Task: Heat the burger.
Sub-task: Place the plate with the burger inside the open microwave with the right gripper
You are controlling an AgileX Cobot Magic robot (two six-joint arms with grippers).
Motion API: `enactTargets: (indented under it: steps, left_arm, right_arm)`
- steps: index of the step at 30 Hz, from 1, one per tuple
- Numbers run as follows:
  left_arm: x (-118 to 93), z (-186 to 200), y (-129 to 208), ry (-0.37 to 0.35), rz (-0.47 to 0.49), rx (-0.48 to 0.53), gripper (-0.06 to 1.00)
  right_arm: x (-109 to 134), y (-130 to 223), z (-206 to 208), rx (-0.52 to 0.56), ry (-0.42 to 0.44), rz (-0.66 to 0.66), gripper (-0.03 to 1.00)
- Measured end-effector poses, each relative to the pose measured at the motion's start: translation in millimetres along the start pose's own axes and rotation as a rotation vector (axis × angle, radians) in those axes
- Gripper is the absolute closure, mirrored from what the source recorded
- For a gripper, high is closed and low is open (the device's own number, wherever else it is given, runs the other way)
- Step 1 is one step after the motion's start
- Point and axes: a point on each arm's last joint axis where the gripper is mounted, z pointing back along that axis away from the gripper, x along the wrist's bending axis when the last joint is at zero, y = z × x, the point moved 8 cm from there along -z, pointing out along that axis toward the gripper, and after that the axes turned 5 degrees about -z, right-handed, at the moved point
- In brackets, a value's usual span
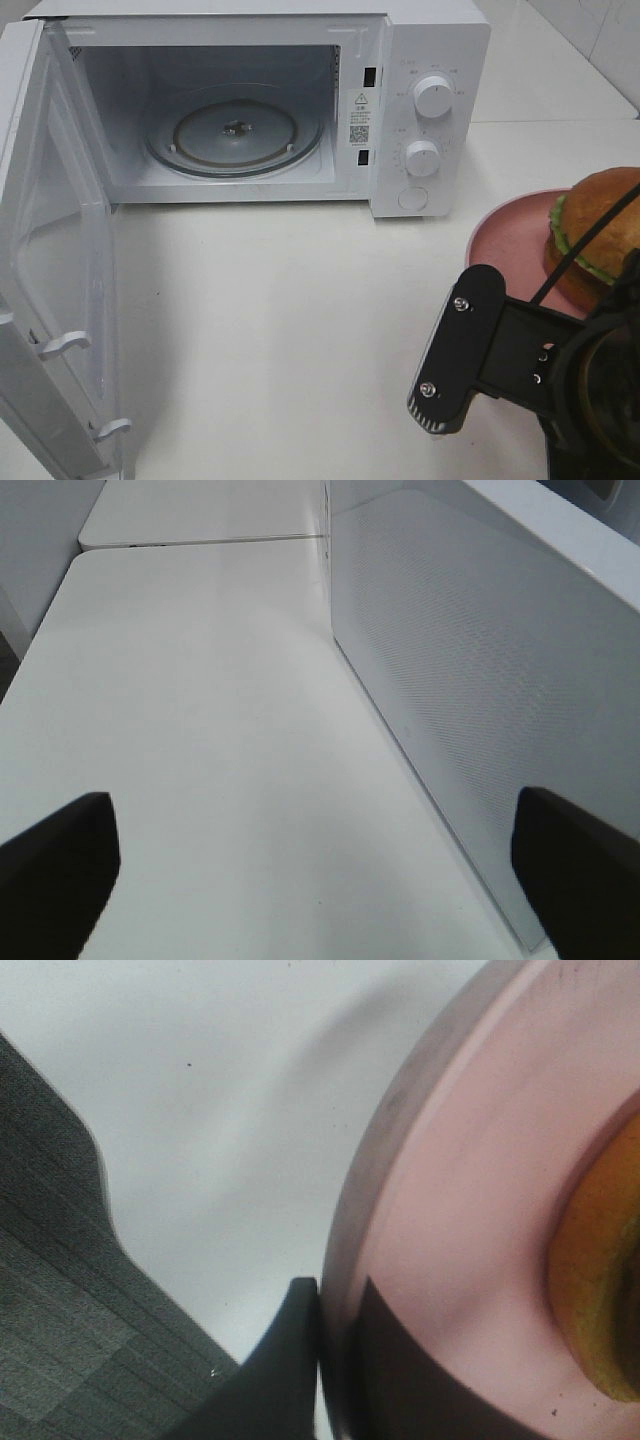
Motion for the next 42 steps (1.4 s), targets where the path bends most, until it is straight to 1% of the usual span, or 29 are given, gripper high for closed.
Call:
enactTargets:
  steps: [9, 10, 11, 13, 16, 17, 22, 26, 29, 31, 32, 34, 37, 39, 40, 42]
  left_arm:
    - [0.0, 0.0, 0.0, 0.0, 0.0, 0.0, -0.05]
    - [0.0, 0.0, 0.0, 0.0, 0.0, 0.0, -0.05]
    - [0.0, 0.0, 0.0, 0.0, 0.0, 0.0, -0.05]
    - [0.0, 0.0, 0.0, 0.0, 0.0, 0.0, -0.05]
    - [0.0, 0.0, 0.0, 0.0, 0.0, 0.0, -0.05]
    - [0.0, 0.0, 0.0, 0.0, 0.0, 0.0, -0.05]
    - [0.0, 0.0, 0.0, 0.0, 0.0, 0.0, -0.05]
    - [0.0, 0.0, 0.0, 0.0, 0.0, 0.0, -0.05]
    - [0.0, 0.0, 0.0, 0.0, 0.0, 0.0, -0.05]
    - [0.0, 0.0, 0.0, 0.0, 0.0, 0.0, -0.05]
    - [0.0, 0.0, 0.0, 0.0, 0.0, 0.0, -0.05]
    - [0.0, 0.0, 0.0, 0.0, 0.0, 0.0, -0.05]
    - [0.0, 0.0, 0.0, 0.0, 0.0, 0.0, -0.05]
    - [0.0, 0.0, 0.0, 0.0, 0.0, 0.0, -0.05]
    - [0.0, 0.0, 0.0, 0.0, 0.0, 0.0, -0.05]
    - [0.0, 0.0, 0.0, 0.0, 0.0, 0.0, -0.05]
  right_arm:
    - [-0.4, -11.5, 0.3, -0.067, 0.006, 0.116, 0.92]
    - [0.6, -14.5, 0.6, -0.085, 0.003, 0.153, 0.92]
    - [0.6, -14.5, 0.6, -0.085, 0.003, 0.153, 0.92]
    - [4.8, -20.9, 1.3, -0.126, -0.014, 0.238, 0.92]
    - [5.5, -21.9, 1.4, -0.132, -0.015, 0.26, 0.92]
    - [6.8, -24.1, 1.8, -0.146, -0.018, 0.303, 0.92]
    - [9.7, -28.6, 2.6, -0.177, -0.027, 0.351, 0.92]
    - [11.9, -31.8, 3.3, -0.198, -0.036, 0.357, 0.92]
    - [14.8, -36.1, 4.5, -0.228, -0.044, 0.396, 0.92]
    - [18.8, -43.0, 6.5, -0.277, -0.048, 0.482, 0.92]
    - [18.8, -43.0, 6.5, -0.277, -0.048, 0.482, 0.92]
    - [20.0, -45.6, 7.3, -0.296, -0.044, 0.531, 0.92]
    - [20.3, -46.7, 7.7, -0.304, -0.041, 0.549, 0.92]
    - [20.1, -51.2, 9.0, -0.332, -0.021, 0.614, 0.92]
    - [20.1, -51.2, 9.0, -0.332, -0.021, 0.614, 0.92]
    - [22.9, -57.5, 11.5, -0.377, -0.017, 0.657, 0.92]
